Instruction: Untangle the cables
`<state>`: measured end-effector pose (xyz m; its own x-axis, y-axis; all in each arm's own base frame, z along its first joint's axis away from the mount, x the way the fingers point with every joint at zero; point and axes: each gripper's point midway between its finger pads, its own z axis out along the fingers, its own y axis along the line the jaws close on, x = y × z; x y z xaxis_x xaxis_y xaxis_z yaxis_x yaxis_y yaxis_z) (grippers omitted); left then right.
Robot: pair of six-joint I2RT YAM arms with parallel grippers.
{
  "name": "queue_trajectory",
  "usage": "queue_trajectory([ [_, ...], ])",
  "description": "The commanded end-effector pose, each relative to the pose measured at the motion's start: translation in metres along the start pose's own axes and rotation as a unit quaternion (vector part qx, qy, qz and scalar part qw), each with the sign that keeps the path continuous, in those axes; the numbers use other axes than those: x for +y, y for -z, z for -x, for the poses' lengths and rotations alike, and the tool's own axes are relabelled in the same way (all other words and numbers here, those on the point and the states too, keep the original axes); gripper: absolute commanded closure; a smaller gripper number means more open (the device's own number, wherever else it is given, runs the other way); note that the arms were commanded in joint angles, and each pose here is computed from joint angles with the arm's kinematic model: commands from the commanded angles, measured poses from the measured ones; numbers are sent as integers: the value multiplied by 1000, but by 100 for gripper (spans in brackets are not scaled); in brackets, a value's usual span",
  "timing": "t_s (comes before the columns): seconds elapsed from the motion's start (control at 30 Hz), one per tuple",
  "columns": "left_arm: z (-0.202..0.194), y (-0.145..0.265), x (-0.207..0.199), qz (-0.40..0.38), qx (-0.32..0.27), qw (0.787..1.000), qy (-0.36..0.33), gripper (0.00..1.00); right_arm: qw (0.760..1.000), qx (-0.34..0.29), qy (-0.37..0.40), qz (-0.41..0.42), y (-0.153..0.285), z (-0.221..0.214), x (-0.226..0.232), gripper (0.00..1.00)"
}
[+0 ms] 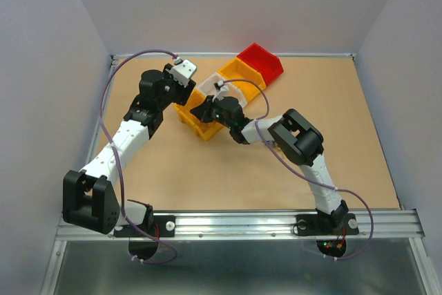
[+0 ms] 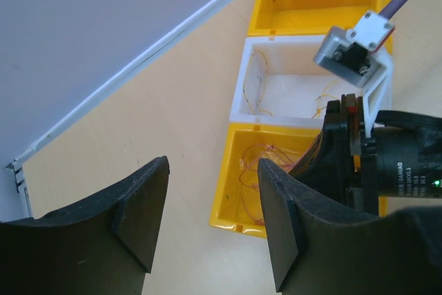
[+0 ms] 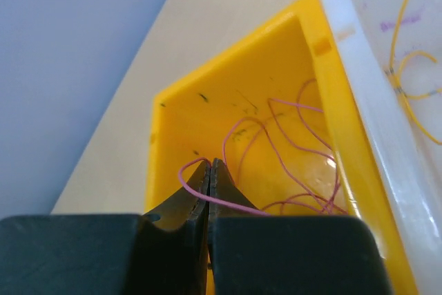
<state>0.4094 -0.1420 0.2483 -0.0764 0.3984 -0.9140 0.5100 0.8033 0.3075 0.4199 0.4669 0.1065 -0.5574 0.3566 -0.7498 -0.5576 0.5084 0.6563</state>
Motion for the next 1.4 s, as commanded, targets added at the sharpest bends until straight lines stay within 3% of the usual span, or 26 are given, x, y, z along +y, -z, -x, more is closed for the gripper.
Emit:
queue_trajectory([
  [0.0, 8, 3, 1, 0, -19, 1000, -8, 34, 1000, -9, 15, -16, -15, 0, -7, 100],
  [0.17, 9, 3, 1, -3, -20, 1000, -7, 34, 995, -4, 65, -81, -18, -17, -17, 99],
  [0.3, 9, 4, -1, -6, -20, 1000, -8, 34, 989, -17, 98, -105, -11, -12, -9, 85],
  [0.57, 8, 4, 4, 6, -16, 1000, -13, 34, 982, -23, 130, -135, 17, 24, 9, 75],
  [0.73, 5, 4, 7, 16, -10, 1000, -16, 34, 973, 69, 145, -167, 26, 0, -2, 63],
  [0.97, 0, -1, 2, 5, -3, 1000, -16, 34, 967, 107, 154, -170, 41, -10, -3, 46],
  [1.37, -4, -5, -4, -7, 3, 1000, -19, 31, 964, 86, 178, -177, 98, 20, 15, 41],
])
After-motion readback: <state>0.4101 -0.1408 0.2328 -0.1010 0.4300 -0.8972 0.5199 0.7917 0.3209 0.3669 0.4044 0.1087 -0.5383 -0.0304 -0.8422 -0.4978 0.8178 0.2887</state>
